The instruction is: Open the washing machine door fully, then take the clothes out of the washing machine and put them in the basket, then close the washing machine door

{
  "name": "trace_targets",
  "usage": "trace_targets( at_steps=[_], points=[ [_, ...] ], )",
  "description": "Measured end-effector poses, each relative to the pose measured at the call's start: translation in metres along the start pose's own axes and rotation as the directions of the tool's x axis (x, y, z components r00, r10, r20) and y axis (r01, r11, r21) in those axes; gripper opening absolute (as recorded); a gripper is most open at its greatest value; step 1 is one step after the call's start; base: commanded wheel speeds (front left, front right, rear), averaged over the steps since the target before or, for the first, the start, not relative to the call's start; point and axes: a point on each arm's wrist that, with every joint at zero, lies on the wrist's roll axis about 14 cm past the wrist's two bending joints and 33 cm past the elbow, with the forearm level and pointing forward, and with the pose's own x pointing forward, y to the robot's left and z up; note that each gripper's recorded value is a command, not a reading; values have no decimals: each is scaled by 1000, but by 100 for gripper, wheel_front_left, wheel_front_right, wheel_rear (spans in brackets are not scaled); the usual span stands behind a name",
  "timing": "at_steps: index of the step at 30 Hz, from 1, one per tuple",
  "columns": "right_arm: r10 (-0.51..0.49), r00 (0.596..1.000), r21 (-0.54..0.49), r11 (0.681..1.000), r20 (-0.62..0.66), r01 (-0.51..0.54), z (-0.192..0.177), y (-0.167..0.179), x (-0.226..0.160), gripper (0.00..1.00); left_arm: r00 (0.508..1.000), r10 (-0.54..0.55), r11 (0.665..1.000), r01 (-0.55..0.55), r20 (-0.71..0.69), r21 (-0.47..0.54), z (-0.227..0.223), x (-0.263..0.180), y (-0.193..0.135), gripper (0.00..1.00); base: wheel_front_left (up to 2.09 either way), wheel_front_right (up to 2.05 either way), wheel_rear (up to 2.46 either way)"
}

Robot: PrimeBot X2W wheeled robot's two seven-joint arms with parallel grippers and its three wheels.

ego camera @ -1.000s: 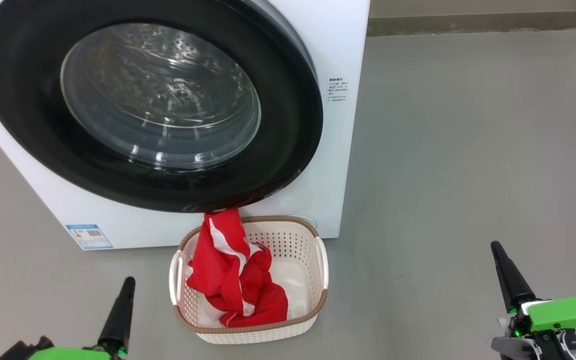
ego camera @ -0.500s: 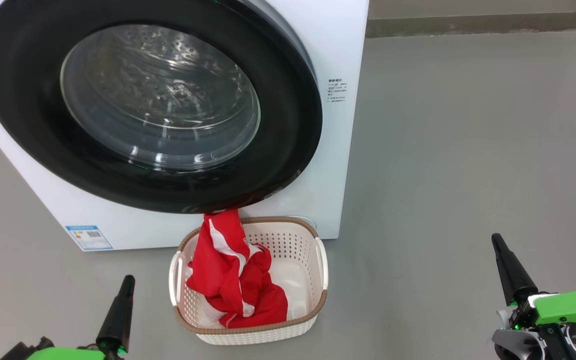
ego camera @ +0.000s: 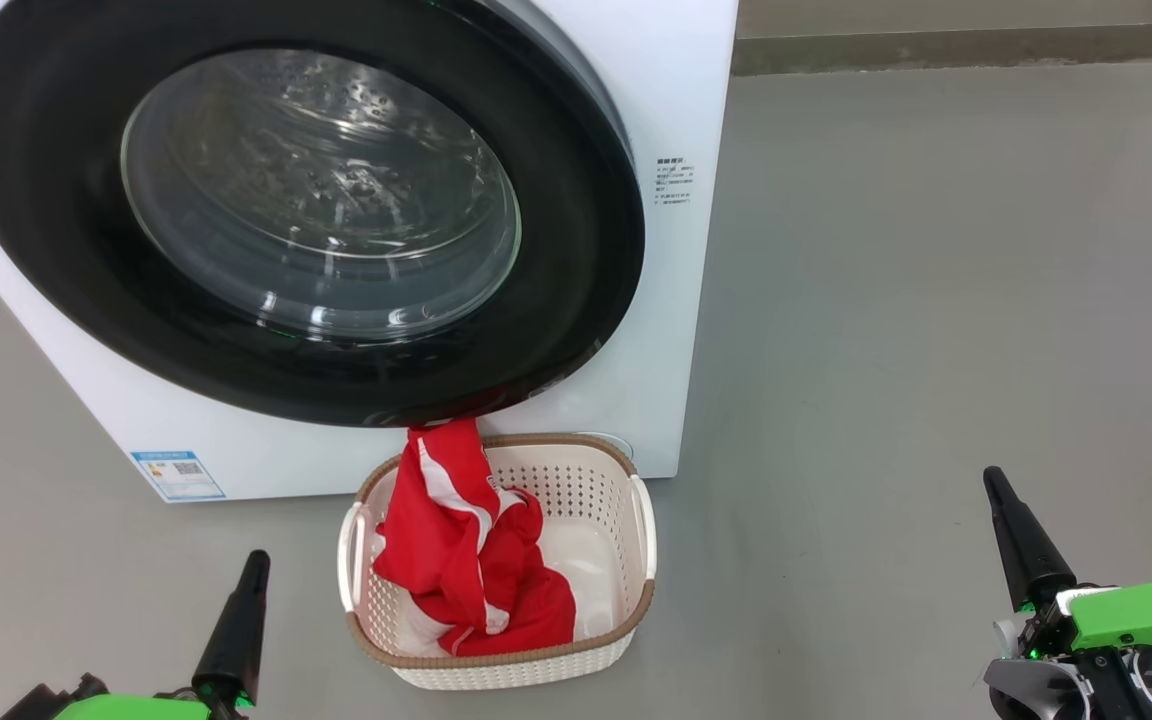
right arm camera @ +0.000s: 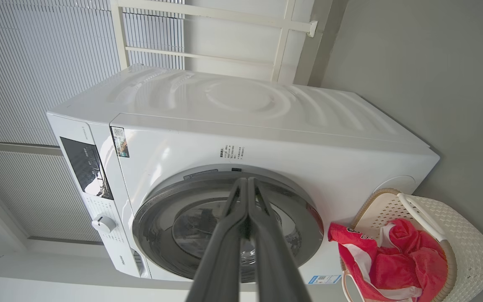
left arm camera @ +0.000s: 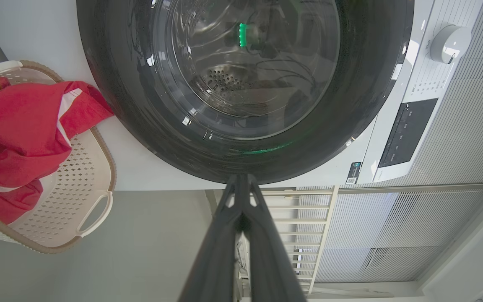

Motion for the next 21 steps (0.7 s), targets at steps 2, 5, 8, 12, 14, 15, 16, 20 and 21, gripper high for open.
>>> trace_targets(
  at_steps=[2, 5, 8, 12, 14, 15, 16, 20, 21],
  points=[
    [0, 1000, 0, 1000, 0, 0, 0, 0, 0, 0, 1000, 0, 1000, 0, 0, 0, 0, 0, 0, 0, 0, 0, 0],
    [0, 1000, 0, 1000, 0, 0, 0, 0, 0, 0, 1000, 0, 1000, 0, 0, 0, 0, 0, 0, 0, 0, 0, 0],
    [0, 1000, 0, 1000, 0, 0, 0, 0, 0, 0, 1000, 0, 1000, 0, 0, 0, 0, 0, 0, 0, 0, 0, 0],
    [0, 1000, 0, 1000, 0, 0, 0, 0, 0, 0, 1000, 0, 1000, 0, 0, 0, 0, 0, 0, 0, 0, 0, 0],
    [0, 1000, 0, 1000, 0, 0, 0, 0, 0, 0, 1000, 0, 1000, 0, 0, 0, 0, 0, 0, 0, 0, 0, 0],
    [0, 1000, 0, 1000, 0, 0, 0, 0, 0, 0, 1000, 0, 1000, 0, 0, 0, 0, 0, 0, 0, 0, 0, 0],
    [0, 1000, 0, 1000, 0, 0, 0, 0, 0, 0, 1000, 0, 1000, 0, 0, 0, 0, 0, 0, 0, 0, 0, 0],
    [0, 1000, 0, 1000, 1, 0, 0, 0, 0, 0, 1000, 0, 1000, 0, 0, 0, 0, 0, 0, 0, 0, 0, 0],
    [0, 1000, 0, 1000, 1, 0, 0, 0, 0, 0, 1000, 0, 1000, 0, 0, 0, 0, 0, 0, 0, 0, 0, 0]
  ],
)
